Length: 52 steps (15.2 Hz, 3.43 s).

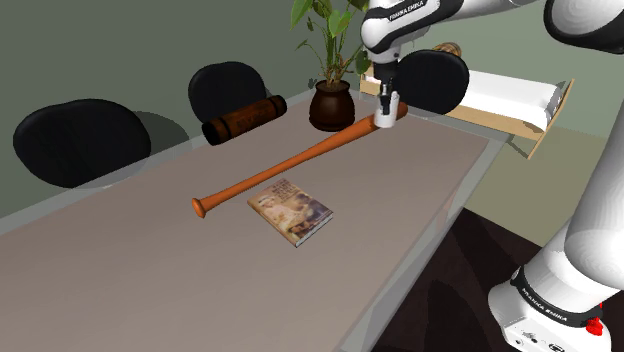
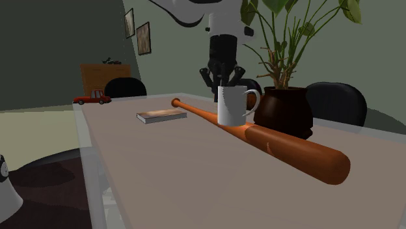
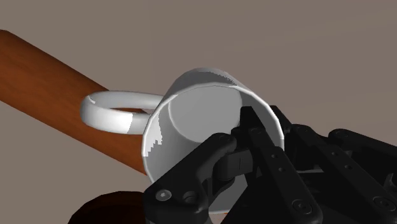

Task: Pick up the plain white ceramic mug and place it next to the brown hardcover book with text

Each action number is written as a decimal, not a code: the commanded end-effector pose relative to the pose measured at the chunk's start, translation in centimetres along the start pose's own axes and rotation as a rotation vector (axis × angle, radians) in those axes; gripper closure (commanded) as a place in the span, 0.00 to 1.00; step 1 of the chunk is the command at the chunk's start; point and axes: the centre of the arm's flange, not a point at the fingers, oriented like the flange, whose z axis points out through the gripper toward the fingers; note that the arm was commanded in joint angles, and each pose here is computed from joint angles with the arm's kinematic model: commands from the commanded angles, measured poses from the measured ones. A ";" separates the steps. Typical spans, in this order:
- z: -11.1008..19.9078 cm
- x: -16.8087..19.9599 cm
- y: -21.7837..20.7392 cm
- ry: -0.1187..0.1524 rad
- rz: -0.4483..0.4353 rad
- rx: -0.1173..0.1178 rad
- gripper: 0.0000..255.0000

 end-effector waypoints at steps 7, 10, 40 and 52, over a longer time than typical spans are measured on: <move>-4.1 -0.7 0.2 0.000 0.000 0.000 1.00; -5.7 -0.9 0.2 0.000 0.000 0.000 1.00; -11.2 7.2 -28.7 0.000 0.000 0.000 1.00; -12.4 11.7 -43.9 0.000 0.000 0.000 1.00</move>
